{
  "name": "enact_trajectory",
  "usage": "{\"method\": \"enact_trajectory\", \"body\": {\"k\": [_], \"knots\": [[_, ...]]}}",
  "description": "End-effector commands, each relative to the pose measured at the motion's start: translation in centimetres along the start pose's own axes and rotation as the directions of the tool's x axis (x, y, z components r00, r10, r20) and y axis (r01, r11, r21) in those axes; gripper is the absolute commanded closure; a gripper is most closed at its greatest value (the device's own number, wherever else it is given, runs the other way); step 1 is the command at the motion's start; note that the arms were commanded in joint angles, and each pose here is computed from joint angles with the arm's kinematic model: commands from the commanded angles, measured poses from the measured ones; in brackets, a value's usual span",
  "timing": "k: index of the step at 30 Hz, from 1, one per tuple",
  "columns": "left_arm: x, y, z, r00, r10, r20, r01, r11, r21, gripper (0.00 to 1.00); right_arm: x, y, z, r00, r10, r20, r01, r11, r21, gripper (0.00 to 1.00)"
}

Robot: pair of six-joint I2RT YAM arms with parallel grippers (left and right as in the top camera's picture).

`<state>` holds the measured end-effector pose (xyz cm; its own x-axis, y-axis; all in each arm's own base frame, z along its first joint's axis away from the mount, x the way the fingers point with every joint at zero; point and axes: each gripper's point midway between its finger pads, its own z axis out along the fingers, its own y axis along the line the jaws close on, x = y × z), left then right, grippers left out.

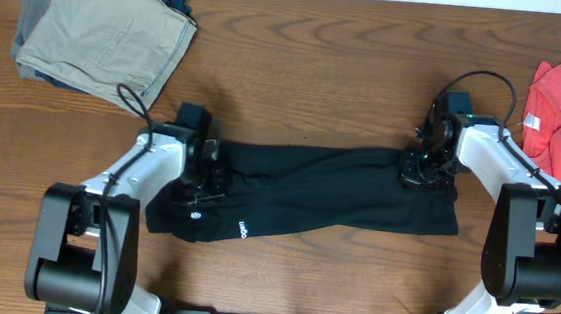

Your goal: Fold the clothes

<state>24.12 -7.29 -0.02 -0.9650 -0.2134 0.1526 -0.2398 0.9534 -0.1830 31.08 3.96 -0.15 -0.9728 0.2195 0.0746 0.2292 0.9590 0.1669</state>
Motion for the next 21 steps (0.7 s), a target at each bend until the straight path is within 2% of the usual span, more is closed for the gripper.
{"method": "enact_trajectory", "body": {"k": [1,4,9,15,17,18,19,20,21], "knots": [[-0.2,4.9,0.3,0.993,-0.117,0.012,0.117,0.977,-0.179,0.94,0.9,-2.7,0.6,0.997,0.066,-0.027,-0.063,0.994,0.086,0.99],[-0.7,7.0,-0.3,0.985,-0.17,0.037,0.174,0.96,-0.219,0.94,1.3,-3.1,0.3,0.993,0.108,-0.046,-0.104,0.991,0.084,0.99],[-1.7,8.6,-1.6,0.967,-0.247,0.056,0.253,0.948,-0.194,0.94,1.9,-3.1,-0.8,0.991,0.119,-0.064,-0.113,0.99,0.085,0.99],[-3.2,7.6,-5.3,0.963,-0.244,0.113,0.26,0.953,-0.156,0.94,1.3,-2.2,-4.8,0.995,0.099,0.009,-0.1,0.993,0.059,0.99],[-3.5,6.9,-6.9,0.961,-0.234,0.144,0.253,0.959,-0.125,0.94,0.9,-1.7,-6.9,0.995,0.079,0.057,-0.082,0.996,0.045,0.93],[-3.6,6.5,-7.6,0.96,-0.231,0.16,0.25,0.962,-0.11,0.94,0.7,-1.6,-7.7,0.995,0.062,0.078,-0.066,0.997,0.041,0.87],[-3.6,6.1,-8.4,0.957,-0.226,0.18,0.245,0.965,-0.089,0.94,0.5,-1.5,-8.7,0.993,0.043,0.107,-0.047,0.998,0.04,0.7],[-3.5,5.7,-9.2,0.954,-0.222,0.201,0.239,0.969,-0.065,0.94,0.2,-1.7,-9.6,0.99,0.033,0.137,-0.041,0.998,0.053,0.39],[-3.4,5.4,-9.9,0.95,-0.218,0.222,0.234,0.971,-0.048,0.94,-0.1,-2.3,-10.3,0.985,0.036,0.168,-0.049,0.996,0.075,0.01]]}}
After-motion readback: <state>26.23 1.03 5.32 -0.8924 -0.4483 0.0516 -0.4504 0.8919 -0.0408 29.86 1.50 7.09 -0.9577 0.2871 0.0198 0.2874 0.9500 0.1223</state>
